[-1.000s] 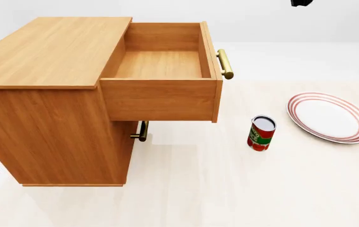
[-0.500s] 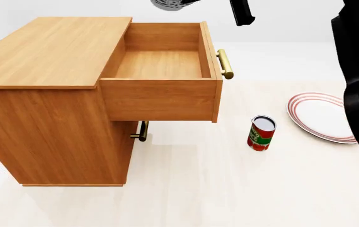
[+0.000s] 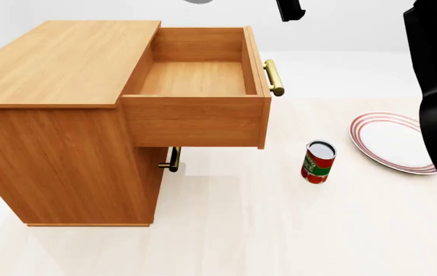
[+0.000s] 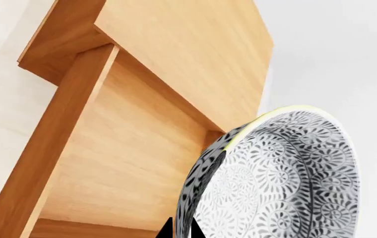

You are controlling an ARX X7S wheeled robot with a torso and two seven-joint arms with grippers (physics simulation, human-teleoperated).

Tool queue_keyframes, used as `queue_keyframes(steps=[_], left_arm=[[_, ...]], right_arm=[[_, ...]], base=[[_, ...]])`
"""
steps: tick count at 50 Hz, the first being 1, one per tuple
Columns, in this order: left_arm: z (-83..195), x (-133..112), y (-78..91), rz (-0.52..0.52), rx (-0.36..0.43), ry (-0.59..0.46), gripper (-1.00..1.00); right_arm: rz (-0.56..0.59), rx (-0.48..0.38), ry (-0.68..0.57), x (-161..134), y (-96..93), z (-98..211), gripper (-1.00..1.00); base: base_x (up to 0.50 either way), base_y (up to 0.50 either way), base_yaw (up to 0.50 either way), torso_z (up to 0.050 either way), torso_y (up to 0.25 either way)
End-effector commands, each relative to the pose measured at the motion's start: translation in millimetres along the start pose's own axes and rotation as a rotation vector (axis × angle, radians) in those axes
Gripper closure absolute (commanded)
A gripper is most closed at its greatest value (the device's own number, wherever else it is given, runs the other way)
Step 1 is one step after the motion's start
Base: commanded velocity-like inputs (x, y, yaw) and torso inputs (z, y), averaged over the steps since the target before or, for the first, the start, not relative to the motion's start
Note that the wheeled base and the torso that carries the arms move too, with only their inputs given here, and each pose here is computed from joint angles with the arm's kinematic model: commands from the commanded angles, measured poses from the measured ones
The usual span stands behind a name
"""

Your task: Put the bowl in the top drawer of the cabinet.

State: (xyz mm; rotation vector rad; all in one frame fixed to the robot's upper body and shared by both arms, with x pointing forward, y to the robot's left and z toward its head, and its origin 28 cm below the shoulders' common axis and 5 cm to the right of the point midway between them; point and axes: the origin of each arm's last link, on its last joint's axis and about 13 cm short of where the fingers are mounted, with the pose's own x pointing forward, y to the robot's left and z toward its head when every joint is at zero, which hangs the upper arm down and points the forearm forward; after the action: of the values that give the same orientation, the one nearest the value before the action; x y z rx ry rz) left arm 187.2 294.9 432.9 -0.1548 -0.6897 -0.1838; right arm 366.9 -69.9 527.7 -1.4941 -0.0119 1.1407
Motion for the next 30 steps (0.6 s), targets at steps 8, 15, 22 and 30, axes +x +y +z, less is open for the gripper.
queue_keyframes(steps=[8, 15, 22, 30], left_arm=[[-0.6, 0.1, 0.2, -0.016, 0.005, -0.023, -1.0], [-0.7, 0.1, 0.2, -0.018, 0.006, -0.025, -1.0], [-0.7, 0.2, 0.3, -0.024, 0.006, -0.031, -1.0], [-0.7, 0.3, 0.3, -0.026, 0.004, -0.035, -1.0]], right_arm=[[-0.004, -0.018, -0.022, -1.6, -2.4, 5.5, 1.0], [0.007, -0.014, -0.023, 1.5, -1.5, 4.3, 1.0], [0.019, -0.011, -0.024, 2.7, -1.2, 4.1, 1.0], [0.038, -0.004, -0.014, 4.1, -0.7, 3.1, 1.0]], base=[[0.0, 0.0, 0.0, 0.0, -0.085], [0.0, 0.0, 0.0, 0.0, -0.087], [0.0, 0.0, 0.0, 0.0, -0.087], [0.0, 0.0, 0.0, 0.0, -0.087]])
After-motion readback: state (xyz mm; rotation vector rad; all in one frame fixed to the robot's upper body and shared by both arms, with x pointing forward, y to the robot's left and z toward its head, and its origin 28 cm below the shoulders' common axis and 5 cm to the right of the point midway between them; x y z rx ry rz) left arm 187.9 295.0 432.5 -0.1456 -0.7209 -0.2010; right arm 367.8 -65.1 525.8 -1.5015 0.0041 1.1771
